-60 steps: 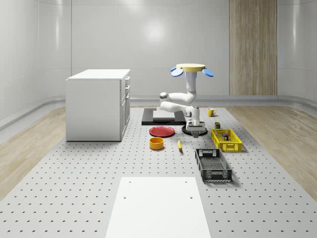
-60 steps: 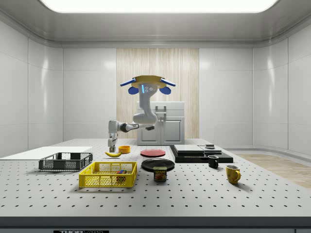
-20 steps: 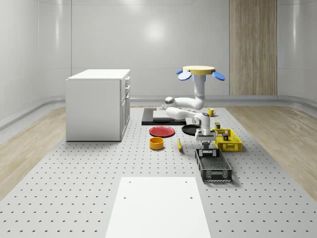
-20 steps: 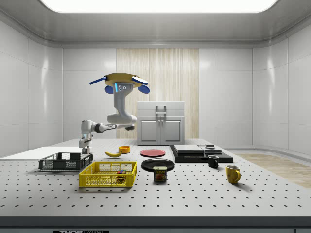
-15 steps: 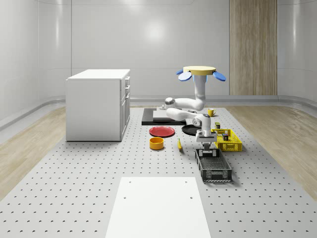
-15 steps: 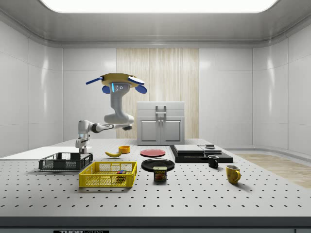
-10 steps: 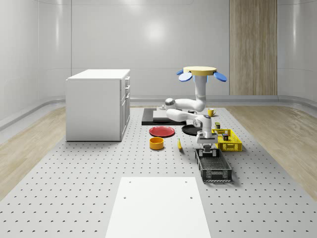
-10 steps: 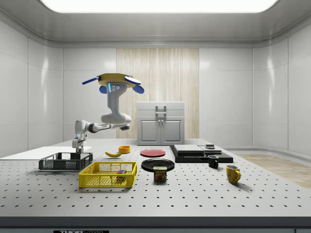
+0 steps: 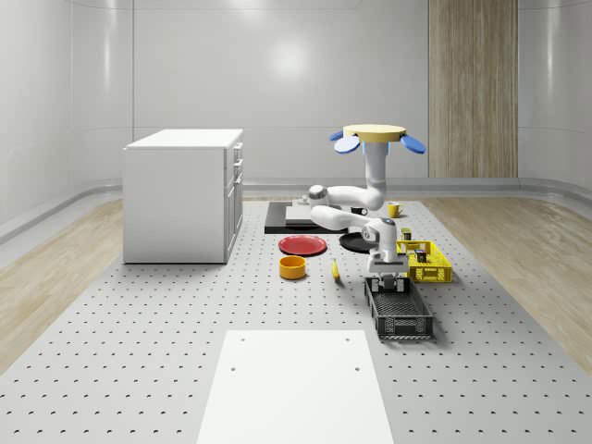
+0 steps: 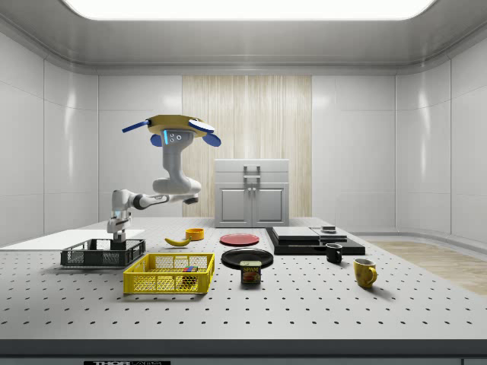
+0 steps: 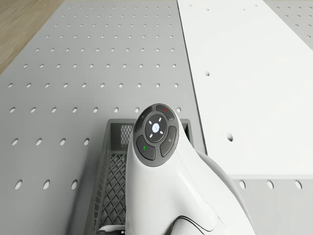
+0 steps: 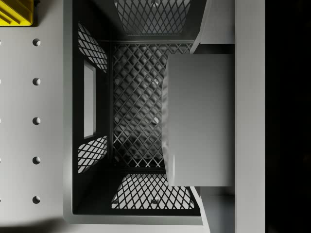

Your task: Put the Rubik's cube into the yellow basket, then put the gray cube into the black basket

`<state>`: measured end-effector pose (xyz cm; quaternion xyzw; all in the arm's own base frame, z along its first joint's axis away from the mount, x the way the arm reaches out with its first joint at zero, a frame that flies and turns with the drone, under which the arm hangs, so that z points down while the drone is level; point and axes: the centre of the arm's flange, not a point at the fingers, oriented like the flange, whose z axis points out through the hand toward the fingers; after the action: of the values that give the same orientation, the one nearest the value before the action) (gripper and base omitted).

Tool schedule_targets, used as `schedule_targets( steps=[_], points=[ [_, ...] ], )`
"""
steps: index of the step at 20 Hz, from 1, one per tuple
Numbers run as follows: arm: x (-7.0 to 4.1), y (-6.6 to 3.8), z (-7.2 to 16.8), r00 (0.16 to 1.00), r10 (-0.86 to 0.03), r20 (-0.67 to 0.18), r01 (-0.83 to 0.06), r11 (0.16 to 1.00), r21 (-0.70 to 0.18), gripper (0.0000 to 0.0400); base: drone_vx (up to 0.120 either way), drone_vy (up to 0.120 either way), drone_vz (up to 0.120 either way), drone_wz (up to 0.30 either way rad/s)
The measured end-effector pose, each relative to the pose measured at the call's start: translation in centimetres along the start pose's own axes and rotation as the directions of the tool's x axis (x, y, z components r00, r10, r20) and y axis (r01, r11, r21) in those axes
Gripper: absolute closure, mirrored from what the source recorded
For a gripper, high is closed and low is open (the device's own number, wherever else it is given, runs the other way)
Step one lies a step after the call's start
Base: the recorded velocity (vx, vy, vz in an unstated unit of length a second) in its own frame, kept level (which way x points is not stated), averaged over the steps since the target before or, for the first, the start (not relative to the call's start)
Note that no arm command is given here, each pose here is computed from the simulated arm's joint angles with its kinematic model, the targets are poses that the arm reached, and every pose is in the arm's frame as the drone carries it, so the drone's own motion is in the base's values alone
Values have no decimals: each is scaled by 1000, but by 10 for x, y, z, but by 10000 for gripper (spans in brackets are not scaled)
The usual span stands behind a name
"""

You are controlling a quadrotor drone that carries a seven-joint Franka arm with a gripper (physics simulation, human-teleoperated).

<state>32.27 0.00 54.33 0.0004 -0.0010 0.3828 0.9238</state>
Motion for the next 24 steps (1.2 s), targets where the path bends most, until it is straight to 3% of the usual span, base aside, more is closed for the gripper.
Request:
schedule_targets(
  steps=[20, 24],
  points=[
    [0, 0, 67, 1000, 0, 0, 0, 1000, 0, 150, 0, 0, 0, 0],
    [0, 0, 71, 1000, 0, 0, 0, 1000, 0, 65, 0, 0, 0, 0]
  ],
)
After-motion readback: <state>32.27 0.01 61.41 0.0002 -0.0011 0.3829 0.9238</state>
